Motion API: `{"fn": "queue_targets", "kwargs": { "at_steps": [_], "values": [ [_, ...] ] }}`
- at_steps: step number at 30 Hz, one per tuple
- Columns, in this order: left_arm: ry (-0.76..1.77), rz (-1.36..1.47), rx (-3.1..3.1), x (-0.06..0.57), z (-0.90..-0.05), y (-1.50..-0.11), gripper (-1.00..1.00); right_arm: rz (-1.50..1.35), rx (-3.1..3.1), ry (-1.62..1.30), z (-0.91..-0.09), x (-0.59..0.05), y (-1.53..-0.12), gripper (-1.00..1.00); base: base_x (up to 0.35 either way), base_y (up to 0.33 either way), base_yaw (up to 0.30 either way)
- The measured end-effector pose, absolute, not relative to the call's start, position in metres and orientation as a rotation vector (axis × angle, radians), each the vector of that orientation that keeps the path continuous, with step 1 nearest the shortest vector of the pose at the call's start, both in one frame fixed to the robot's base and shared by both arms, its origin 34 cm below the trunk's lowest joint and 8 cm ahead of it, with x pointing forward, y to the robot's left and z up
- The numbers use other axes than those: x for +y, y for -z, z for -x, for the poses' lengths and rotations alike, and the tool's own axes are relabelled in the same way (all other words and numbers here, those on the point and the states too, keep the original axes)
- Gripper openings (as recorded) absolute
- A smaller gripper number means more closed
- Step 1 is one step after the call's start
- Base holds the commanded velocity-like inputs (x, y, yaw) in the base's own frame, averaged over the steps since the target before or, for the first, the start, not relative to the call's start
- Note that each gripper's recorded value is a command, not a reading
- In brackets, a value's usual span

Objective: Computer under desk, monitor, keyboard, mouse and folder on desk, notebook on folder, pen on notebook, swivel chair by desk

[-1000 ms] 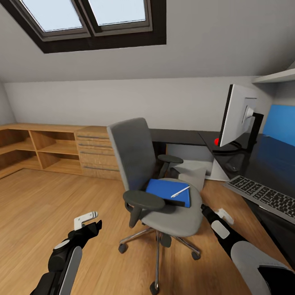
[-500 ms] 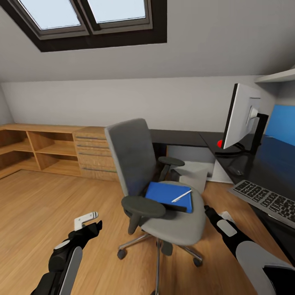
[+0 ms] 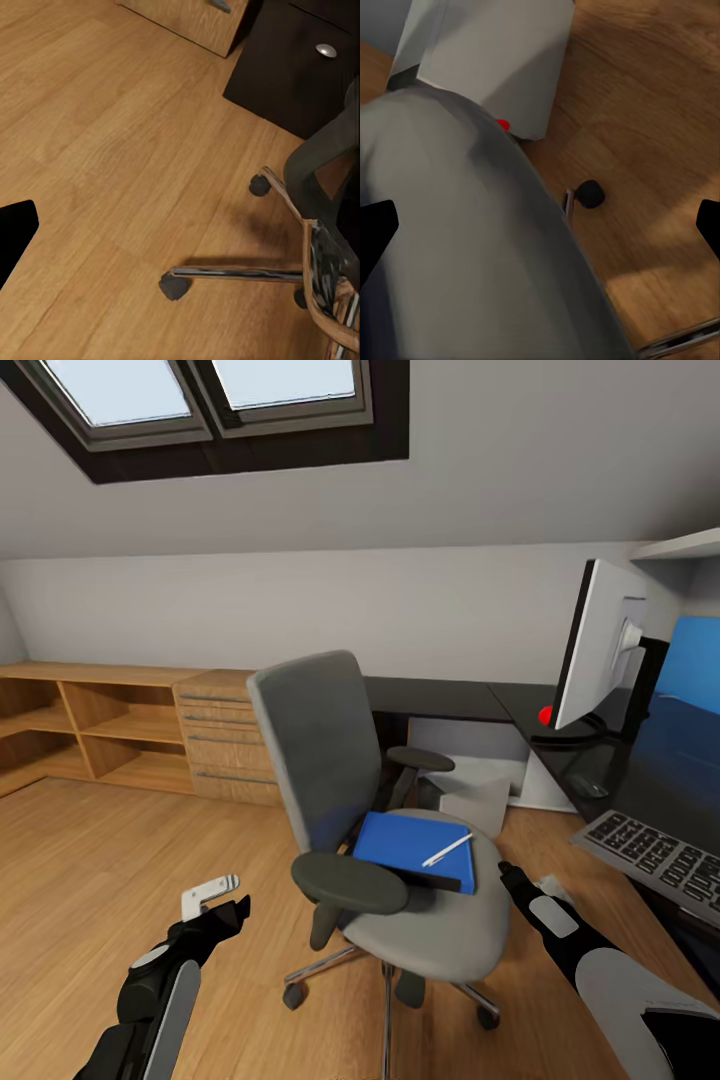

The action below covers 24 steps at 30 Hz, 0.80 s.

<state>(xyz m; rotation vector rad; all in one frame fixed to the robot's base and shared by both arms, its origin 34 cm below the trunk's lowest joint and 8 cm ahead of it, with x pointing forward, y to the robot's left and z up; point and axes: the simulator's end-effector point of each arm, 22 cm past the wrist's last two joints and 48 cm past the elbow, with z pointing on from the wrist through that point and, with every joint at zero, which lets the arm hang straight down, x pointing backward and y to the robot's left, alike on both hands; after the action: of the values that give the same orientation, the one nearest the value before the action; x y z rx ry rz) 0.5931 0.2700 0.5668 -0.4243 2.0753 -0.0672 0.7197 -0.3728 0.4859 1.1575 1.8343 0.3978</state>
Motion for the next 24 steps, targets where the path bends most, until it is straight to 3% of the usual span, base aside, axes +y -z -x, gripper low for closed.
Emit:
{"fn": "queue_targets", "kwargs": {
  "at_steps": [19,24],
  "values": [
    [0.125,0.445,2.062,0.264,-0.591,-0.558,1.0,-1.153,1.837,-0.4,-0.716,-0.371,-0.472,1.0,0.0,0.0,0.002],
    [0.125,0.445,2.062,0.264,-0.591,-0.558,1.0,-1.151,1.837,-0.401,-0.717,-0.37,-0.473,1.0,0.0,0.0,0.199]
  ]
}}
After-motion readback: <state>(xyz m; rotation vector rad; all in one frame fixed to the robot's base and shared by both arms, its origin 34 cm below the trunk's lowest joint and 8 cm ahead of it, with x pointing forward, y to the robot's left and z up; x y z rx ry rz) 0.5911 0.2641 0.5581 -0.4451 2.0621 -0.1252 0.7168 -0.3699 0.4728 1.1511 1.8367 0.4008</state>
